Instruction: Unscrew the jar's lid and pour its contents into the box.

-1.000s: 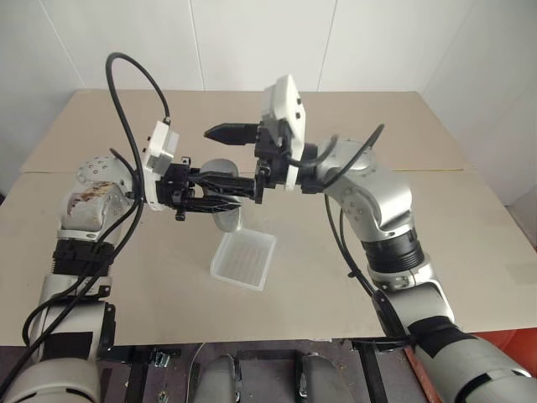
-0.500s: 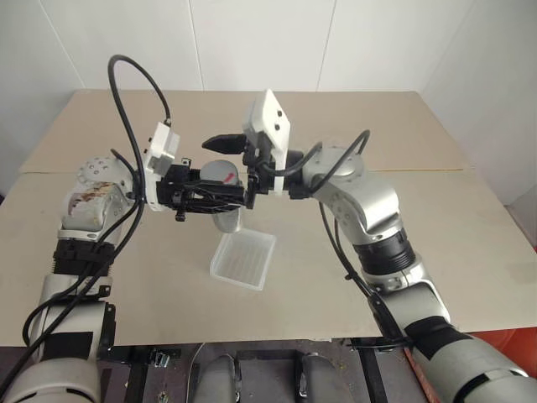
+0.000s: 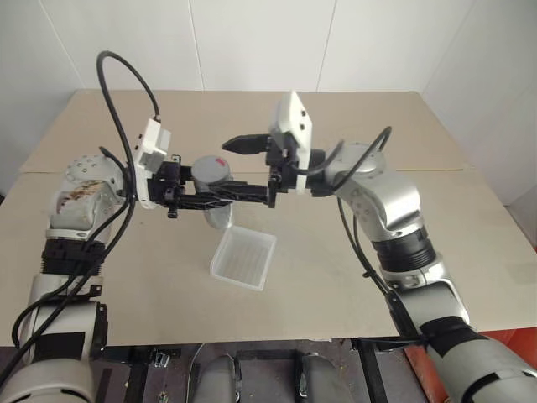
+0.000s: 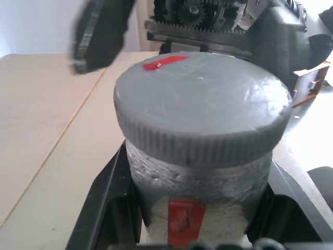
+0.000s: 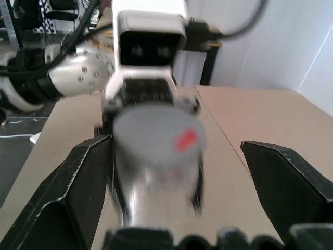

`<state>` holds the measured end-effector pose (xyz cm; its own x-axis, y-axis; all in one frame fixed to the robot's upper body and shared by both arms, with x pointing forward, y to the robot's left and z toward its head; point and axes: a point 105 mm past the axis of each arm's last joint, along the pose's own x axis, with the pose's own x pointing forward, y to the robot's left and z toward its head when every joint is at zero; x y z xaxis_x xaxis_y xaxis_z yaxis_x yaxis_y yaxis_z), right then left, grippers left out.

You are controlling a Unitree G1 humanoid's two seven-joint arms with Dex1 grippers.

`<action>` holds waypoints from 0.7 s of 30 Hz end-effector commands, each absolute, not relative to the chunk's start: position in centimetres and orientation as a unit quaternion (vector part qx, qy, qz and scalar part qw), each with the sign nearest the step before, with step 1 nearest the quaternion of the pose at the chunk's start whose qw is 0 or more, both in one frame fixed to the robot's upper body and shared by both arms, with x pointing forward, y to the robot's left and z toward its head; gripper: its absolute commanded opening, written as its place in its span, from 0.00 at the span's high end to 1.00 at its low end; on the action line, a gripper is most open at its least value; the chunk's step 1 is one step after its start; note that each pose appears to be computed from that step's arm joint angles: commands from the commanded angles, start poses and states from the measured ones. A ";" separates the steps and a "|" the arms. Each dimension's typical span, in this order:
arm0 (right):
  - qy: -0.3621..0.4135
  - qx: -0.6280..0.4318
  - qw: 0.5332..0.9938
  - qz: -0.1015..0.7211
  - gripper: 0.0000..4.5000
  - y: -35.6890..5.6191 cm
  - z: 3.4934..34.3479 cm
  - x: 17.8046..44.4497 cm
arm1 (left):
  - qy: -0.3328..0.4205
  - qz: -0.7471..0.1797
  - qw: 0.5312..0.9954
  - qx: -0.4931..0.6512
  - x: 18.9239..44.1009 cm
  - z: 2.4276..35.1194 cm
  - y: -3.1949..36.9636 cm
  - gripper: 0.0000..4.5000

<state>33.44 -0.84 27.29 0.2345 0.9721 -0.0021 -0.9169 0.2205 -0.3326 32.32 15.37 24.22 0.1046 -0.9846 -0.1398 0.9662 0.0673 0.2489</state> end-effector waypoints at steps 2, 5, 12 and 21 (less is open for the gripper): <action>-0.139 -0.141 0.789 0.582 0.01 -3.5 28.9 33.8 | -0.054 -0.677 0.717 0.158 31.6 25.3 15.4 0.55; -0.142 -0.141 0.786 0.585 0.01 -3.7 28.8 33.4 | -0.055 -0.678 0.716 0.158 31.7 25.4 15.3 0.55; -0.169 -0.130 0.743 0.634 0.01 -2.2 29.9 30.5 | -0.056 -0.679 0.715 0.156 32.0 25.2 14.9 0.55; -0.175 -0.138 0.737 0.639 0.01 2.9 29.9 29.3 | -0.060 -0.686 0.709 0.152 32.5 25.1 14.1 0.55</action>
<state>29.62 2.25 28.77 0.1068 0.9917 0.0717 -0.9206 0.1259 -0.3696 32.52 14.20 23.83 0.0568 -0.9908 -0.1225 0.9694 0.0253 0.2443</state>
